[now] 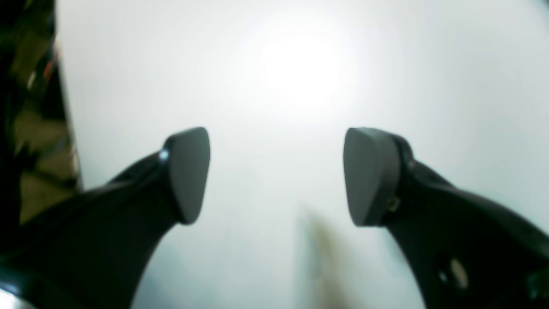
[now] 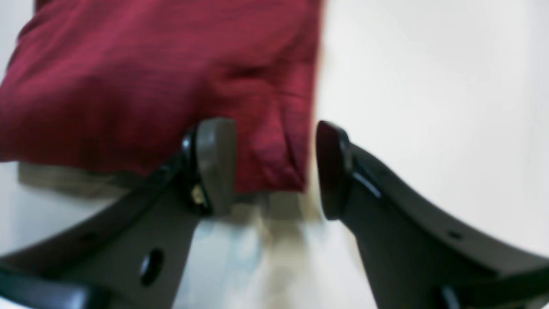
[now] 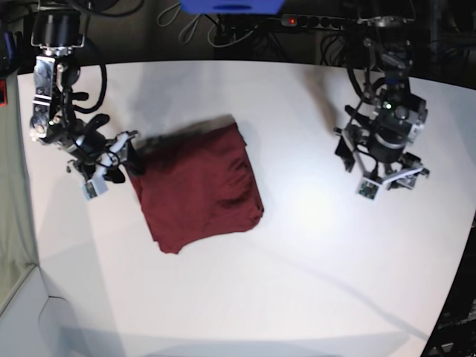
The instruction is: Layout the t-shirt on the table in an organized manner, then fold the t-shirt properly
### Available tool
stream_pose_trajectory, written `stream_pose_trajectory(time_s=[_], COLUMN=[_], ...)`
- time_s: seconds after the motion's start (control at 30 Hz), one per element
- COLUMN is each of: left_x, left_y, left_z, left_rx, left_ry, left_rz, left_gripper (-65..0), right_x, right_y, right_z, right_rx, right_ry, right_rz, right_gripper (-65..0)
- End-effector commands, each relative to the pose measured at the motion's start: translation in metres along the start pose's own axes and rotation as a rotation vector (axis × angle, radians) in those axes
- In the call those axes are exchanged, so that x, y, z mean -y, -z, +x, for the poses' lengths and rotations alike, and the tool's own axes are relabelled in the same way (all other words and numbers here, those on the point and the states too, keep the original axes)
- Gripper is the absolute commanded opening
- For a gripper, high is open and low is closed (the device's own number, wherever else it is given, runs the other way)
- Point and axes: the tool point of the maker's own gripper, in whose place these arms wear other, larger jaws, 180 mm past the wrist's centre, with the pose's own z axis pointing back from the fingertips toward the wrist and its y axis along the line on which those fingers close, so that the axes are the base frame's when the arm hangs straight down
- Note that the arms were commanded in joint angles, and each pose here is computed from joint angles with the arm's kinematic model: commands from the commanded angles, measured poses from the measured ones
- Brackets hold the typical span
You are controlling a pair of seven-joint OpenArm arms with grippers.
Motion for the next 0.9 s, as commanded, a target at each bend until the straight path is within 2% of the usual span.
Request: stream_pose_trajectory(time_s=[0.0,0.27,0.43,0.53,0.73,0.8,0.87], left_x=[-0.019,-0.078,-0.09,-0.099,-0.117,-0.114,-0.111], left_y=[-0.007,-0.025,-0.035,-0.041,-0.056,-0.06,-0.067], left_z=[0.006,-0.046,-0.068,-0.08,-0.106,-0.116,-0.125], left_rx=[0.03,-0.074,-0.123,-0.151,-0.205,-0.23,-0.256], left_ry=[-0.014,-0.117,-0.068,-0.073,-0.117,-0.113,-0.099], left_rz=[0.053,0.209,0.174,0.184,0.242,0.238,0.235], left_gripper=[-17.9,-17.9,-18.2,-18.3,-18.5,-21.4,-28.7], right_x=[-0.003,-0.045,-0.057,-0.053,-0.016,-0.008,0.0], right_y=[-0.001,0.001,-0.002,-0.004,-0.027,-0.034,-0.047], right_z=[0.015,-0.017,-0.023,-0.024,-0.016,-0.018,-0.024], right_rx=[0.045,-0.02,-0.019,-0.019,0.032,0.029,0.028], right_ry=[-0.019,-0.032,-0.017,-0.013,0.027,0.027,0.033], right_rz=[0.017,0.109,0.119,0.109,-0.007,-0.034,-0.07], right_gripper=[-34.4,-34.4,-34.4,-34.4,-34.4,-34.4,-34.4])
